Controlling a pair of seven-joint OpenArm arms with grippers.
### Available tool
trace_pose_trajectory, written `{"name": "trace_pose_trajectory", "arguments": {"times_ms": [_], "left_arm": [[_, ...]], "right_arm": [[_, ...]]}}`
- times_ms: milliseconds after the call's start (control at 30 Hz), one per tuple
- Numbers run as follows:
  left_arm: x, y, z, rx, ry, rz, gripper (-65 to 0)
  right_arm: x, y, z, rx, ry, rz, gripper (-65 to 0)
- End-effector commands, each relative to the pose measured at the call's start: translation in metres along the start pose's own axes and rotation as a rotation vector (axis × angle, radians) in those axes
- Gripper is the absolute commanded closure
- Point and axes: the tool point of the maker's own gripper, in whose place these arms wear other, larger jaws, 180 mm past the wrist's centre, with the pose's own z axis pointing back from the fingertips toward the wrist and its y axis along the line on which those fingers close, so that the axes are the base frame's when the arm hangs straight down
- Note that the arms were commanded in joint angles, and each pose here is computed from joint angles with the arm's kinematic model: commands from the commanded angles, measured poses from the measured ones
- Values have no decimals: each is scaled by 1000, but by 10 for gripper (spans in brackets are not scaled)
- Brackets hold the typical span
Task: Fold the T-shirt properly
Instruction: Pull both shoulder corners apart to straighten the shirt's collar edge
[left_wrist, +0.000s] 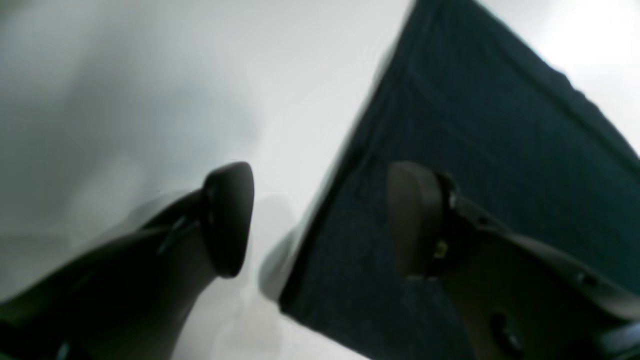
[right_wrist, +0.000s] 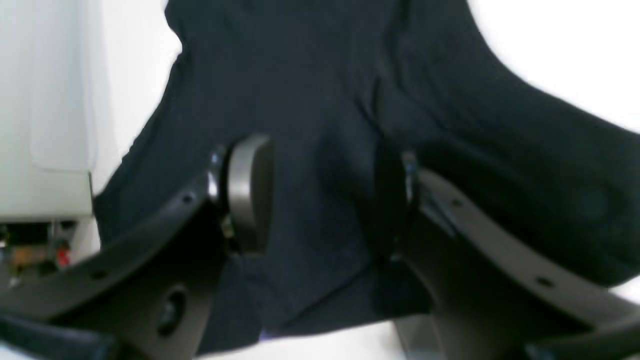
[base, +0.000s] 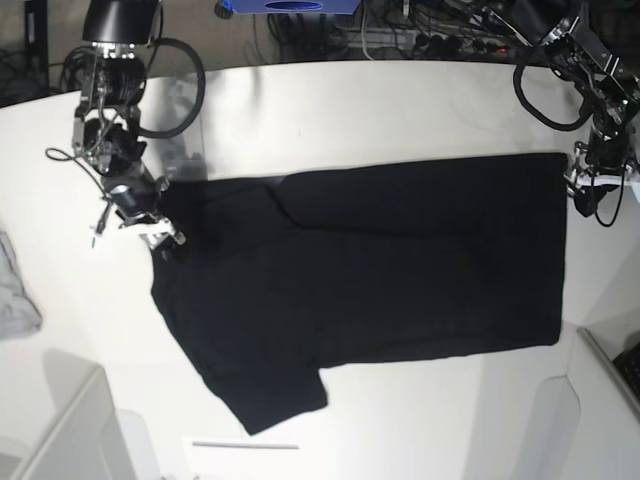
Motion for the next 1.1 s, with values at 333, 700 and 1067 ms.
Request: {"name": "trace_pose_trajectory", "arguments": {"times_ms": [333, 700, 1067], "left_arm": [[-28, 20, 43, -43, 29, -85, -405], [-63, 29, 23, -51, 102, 56, -405], [-65, 14, -2, -88, 101, 141, -405]], "right_arm": [[-16, -30, 48, -144, -114, -101, -357], [-52, -51, 55, -210, -90, -168, -437], [-49, -76, 41, -273, -150, -184, -435]]}}
